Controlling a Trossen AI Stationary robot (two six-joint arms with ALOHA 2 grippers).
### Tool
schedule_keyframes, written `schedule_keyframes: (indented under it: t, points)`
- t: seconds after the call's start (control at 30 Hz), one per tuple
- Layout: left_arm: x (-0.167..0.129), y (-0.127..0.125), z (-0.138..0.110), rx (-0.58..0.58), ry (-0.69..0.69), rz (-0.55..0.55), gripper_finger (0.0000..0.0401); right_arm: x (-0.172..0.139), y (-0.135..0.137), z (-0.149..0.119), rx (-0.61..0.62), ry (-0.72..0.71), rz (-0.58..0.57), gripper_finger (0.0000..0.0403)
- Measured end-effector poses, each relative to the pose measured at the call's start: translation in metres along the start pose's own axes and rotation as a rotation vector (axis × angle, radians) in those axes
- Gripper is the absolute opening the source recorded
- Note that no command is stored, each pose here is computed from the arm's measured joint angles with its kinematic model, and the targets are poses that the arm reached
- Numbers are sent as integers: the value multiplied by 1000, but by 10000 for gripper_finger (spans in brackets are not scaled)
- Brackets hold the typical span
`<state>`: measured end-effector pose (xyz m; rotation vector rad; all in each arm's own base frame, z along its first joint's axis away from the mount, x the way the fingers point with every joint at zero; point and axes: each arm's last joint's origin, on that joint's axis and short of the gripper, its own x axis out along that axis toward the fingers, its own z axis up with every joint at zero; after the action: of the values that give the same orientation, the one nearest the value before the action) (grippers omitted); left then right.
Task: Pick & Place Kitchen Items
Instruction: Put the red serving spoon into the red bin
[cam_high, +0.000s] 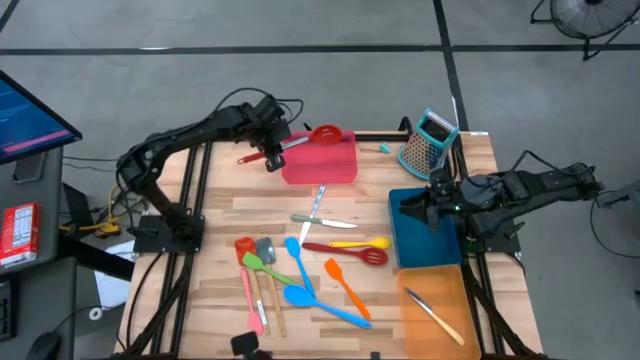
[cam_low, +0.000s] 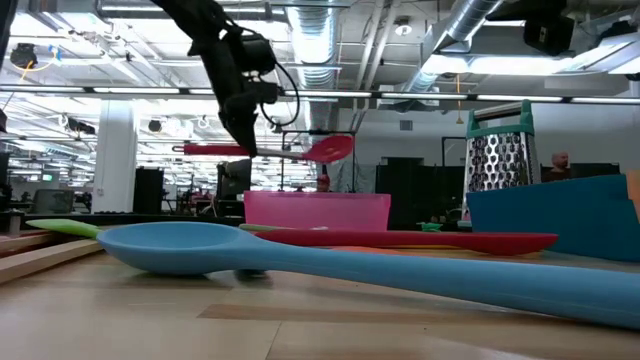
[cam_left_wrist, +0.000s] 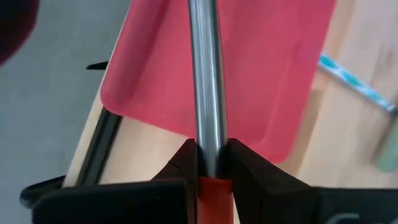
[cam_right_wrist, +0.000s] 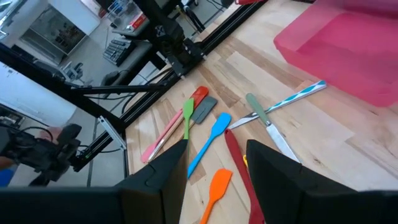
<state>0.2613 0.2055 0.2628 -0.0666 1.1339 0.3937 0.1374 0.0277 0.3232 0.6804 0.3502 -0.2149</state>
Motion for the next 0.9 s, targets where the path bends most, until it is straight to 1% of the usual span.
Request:
schedule_keyframes:
  t: [0.17,0.27,0.37,0.57,0.9]
  points:
    - [7,1,2,33,5,11,40,0,0,0,0,0,0,161]
    - [6,3,7,32,-51,32,38,0,0,0,0,0,0,161]
    - [6,4,8,34,-65,40,37,0,0,0,0,0,0,161]
    - [15,4,8,88,-26,108,37,0,0,0,0,0,0,161]
    - [38,2,9,93,8,97,37,0,0,0,1,1,2,161]
